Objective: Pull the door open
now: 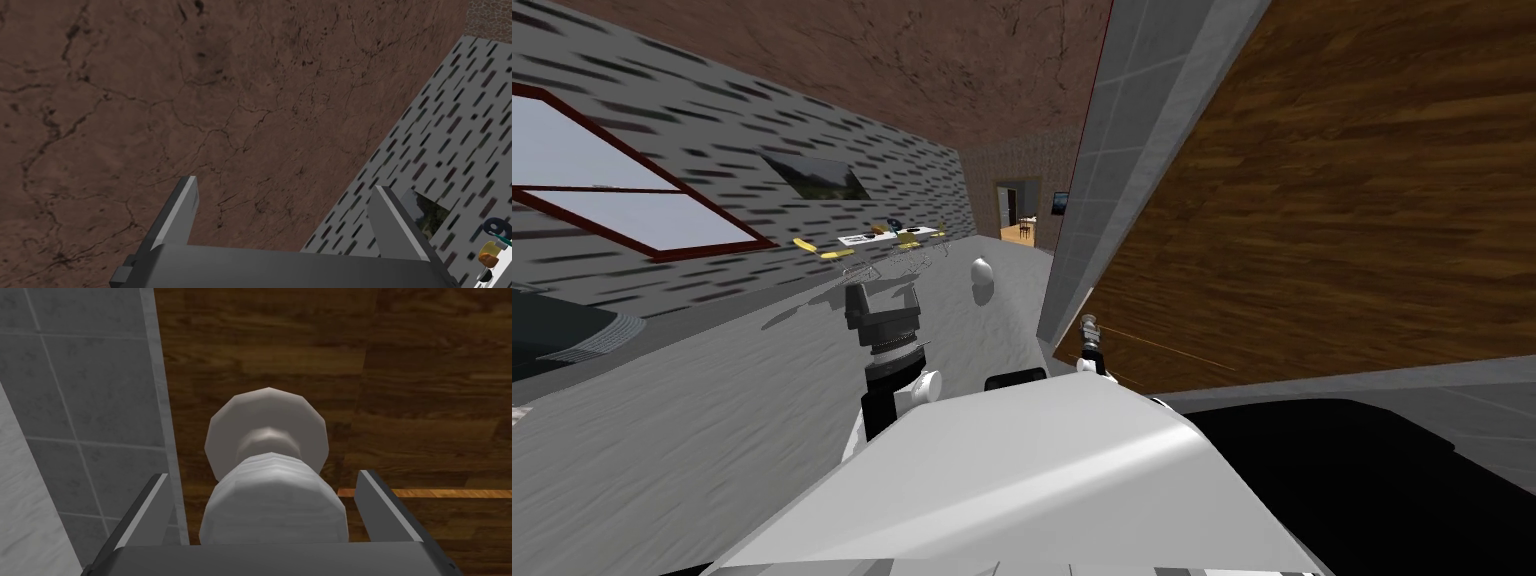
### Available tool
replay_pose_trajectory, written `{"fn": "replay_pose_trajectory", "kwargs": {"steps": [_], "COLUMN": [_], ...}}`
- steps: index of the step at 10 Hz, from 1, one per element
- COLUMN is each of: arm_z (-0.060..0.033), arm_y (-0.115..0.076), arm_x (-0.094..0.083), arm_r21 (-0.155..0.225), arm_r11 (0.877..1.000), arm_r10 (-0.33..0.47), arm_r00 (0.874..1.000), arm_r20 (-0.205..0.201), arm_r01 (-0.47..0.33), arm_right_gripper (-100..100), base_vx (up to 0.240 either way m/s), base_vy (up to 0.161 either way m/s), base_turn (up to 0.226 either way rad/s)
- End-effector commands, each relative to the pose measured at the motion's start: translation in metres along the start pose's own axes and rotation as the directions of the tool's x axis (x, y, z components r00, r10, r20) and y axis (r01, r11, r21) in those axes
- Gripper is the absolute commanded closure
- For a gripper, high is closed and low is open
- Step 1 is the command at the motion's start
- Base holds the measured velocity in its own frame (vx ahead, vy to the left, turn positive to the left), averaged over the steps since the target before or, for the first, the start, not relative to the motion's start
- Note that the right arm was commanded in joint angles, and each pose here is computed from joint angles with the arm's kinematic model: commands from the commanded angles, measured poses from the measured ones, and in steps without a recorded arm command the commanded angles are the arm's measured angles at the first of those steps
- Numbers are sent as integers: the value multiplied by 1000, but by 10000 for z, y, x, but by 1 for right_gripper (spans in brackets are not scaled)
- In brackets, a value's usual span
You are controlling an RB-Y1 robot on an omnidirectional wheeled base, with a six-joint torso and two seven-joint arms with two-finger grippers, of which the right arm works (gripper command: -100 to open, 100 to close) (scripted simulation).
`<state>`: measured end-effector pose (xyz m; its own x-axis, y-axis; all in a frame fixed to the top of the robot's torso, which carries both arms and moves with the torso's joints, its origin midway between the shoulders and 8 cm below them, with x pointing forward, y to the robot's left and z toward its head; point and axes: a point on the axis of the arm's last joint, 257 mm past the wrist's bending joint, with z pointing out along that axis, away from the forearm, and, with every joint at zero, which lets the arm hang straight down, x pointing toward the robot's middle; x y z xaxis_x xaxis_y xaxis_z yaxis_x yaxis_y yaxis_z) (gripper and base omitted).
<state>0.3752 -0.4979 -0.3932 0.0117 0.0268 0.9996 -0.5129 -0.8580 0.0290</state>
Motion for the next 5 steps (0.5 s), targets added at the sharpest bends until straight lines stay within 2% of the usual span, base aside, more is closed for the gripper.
{"fn": "replay_pose_trajectory", "kwargs": {"steps": [1, 5], "arm_z": [-4, -4], "arm_y": [-7, -7], "arm_x": [-4, -4], "arm_r21": [1, 1], "arm_r11": [1000, 1000], "arm_r10": [-2, -2], "arm_r00": [1000, 1000], "arm_r20": [1, 1], "arm_r01": [2, 2], "arm_right_gripper": [100, 100], "base_vx": [-14, -20], "base_vy": [-2, 3], "base_turn": [-22, 5]}}
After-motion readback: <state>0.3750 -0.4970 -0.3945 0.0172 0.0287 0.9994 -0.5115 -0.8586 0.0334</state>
